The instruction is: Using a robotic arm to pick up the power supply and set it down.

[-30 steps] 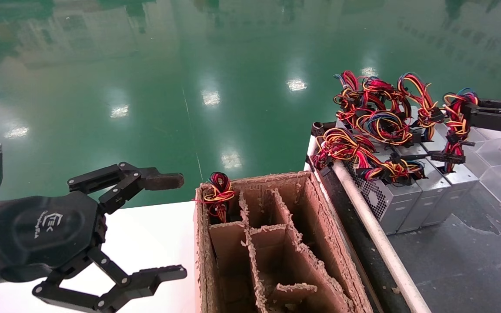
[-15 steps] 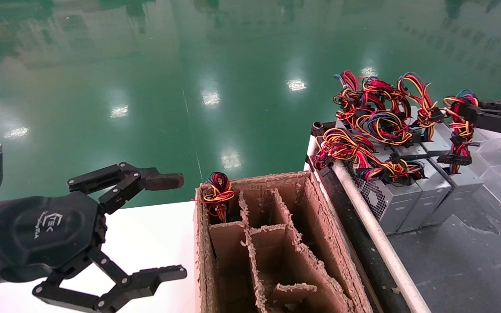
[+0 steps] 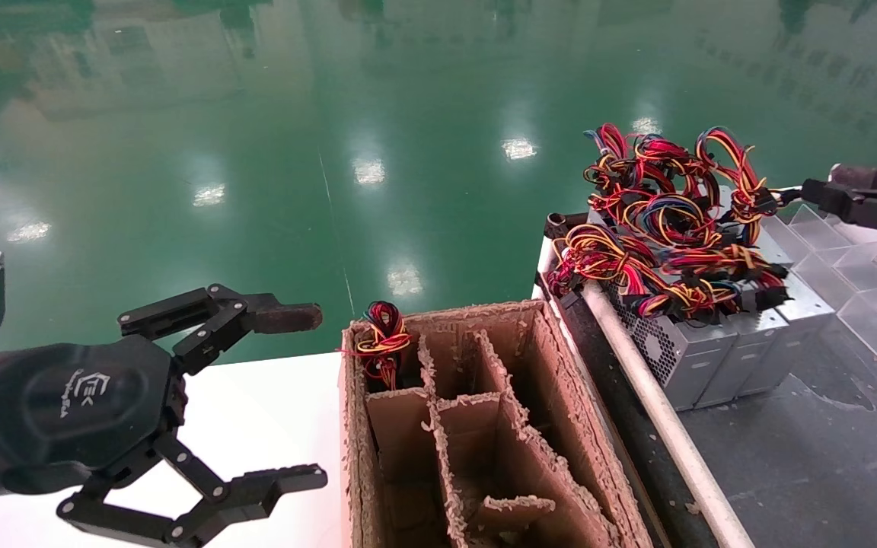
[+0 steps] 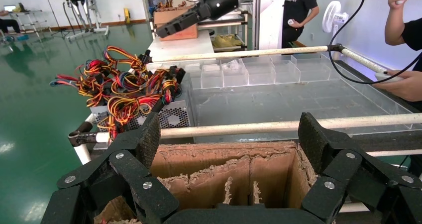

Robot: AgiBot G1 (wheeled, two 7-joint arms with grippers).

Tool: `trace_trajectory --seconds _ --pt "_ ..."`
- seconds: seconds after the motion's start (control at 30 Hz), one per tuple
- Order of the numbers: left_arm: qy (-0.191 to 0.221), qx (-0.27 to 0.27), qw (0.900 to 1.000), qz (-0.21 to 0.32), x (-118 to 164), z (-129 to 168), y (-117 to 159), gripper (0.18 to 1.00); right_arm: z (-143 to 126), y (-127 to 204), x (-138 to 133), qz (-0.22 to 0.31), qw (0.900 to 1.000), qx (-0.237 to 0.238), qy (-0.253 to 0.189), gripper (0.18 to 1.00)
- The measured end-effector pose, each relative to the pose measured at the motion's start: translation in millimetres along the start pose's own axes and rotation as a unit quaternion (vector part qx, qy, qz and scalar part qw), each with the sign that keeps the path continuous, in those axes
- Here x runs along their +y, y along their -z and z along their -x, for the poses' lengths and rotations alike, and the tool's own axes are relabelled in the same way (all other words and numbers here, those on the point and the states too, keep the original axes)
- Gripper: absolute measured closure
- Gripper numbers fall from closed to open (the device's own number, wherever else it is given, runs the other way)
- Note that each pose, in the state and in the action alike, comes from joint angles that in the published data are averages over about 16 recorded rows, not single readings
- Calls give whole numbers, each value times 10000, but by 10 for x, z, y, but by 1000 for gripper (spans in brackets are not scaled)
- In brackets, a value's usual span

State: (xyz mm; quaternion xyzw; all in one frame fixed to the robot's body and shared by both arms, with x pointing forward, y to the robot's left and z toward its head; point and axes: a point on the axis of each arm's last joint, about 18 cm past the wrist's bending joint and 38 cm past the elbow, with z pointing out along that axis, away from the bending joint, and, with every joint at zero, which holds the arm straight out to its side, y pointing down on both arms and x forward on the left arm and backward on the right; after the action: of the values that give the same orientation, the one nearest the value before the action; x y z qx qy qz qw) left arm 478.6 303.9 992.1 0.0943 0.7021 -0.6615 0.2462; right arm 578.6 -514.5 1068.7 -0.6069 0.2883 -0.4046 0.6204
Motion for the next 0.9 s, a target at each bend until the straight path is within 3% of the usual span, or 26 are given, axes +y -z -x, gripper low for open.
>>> trace_trajectory --seconds 0.43,0.9 --pt "1 -2 10000 -2 0 1 1 183 195 69 -219 -683 9961 -560 -61 399" --pt "2 -3 10000 -2 0 1 1 183 494 -90 -162 -690 9899 -1131 509 214"
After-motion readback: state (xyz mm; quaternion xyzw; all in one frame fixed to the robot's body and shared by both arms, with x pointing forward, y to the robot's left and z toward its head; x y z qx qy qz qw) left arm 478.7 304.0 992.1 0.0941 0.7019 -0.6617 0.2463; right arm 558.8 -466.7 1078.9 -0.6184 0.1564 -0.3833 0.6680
